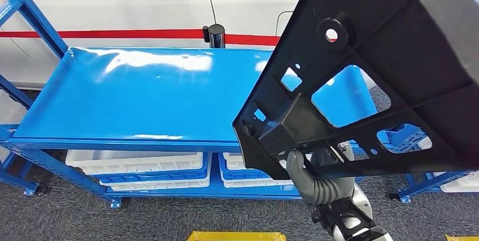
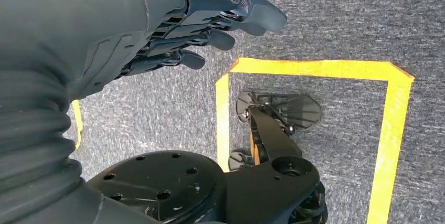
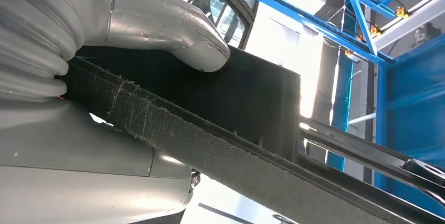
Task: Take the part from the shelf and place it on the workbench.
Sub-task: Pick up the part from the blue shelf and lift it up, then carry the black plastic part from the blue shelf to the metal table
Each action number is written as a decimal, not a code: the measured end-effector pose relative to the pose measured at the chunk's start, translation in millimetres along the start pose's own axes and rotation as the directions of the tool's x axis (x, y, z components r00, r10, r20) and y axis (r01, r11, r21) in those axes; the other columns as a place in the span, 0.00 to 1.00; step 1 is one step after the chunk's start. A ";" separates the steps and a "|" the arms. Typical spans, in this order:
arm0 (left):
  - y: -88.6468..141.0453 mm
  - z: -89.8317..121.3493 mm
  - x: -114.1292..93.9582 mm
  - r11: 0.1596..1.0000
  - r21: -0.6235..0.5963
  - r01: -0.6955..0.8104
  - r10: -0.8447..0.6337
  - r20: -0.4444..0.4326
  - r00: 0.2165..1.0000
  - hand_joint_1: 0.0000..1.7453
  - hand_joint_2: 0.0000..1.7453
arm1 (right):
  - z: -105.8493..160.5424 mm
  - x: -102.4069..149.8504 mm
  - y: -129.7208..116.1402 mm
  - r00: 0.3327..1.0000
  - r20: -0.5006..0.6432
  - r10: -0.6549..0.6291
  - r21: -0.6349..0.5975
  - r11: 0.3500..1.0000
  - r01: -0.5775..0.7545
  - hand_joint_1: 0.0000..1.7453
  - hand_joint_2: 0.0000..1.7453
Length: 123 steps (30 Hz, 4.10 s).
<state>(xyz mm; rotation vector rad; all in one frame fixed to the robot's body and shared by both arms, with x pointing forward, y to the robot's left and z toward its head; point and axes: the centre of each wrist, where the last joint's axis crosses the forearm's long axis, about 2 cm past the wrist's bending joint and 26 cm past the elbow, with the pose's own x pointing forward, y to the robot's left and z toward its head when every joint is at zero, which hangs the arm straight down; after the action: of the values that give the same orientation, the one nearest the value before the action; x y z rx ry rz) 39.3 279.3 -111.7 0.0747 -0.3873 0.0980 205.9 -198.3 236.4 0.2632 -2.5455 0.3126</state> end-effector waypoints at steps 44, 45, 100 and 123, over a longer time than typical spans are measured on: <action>4.7 -2.6 8.0 0.997 0.050 0.056 -0.056 -0.005 0.998 0.00 1.00 | 1.5 -1.3 -2.3 0.999 -0.016 0.033 -0.007 0.999 -0.034 1.00 1.00; 4.3 -2.5 7.9 0.997 0.049 0.058 -0.058 -0.005 0.998 0.00 1.00 | 1.5 -1.6 -2.3 0.999 -0.022 0.036 -0.016 0.999 -0.036 1.00 1.00; -17.9 1.0 3.6 0.972 -0.035 0.232 -0.233 -0.013 0.972 0.00 1.00 | 26.1 8.0 -1.3 0.992 -0.086 0.096 -0.148 0.983 -0.108 1.00 1.00; 18.2 -2.3 4.0 0.978 0.087 0.188 -0.194 0.065 0.979 0.00 1.00 | 21.4 -15.8 10.7 0.986 -0.149 -0.076 -0.214 0.976 0.043 1.00 1.00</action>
<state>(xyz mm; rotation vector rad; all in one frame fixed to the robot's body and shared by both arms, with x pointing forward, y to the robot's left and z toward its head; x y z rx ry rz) 41.9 297.9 -111.4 0.1947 -0.4472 -0.0794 205.5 -192.0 208.4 0.2245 -2.3861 0.0374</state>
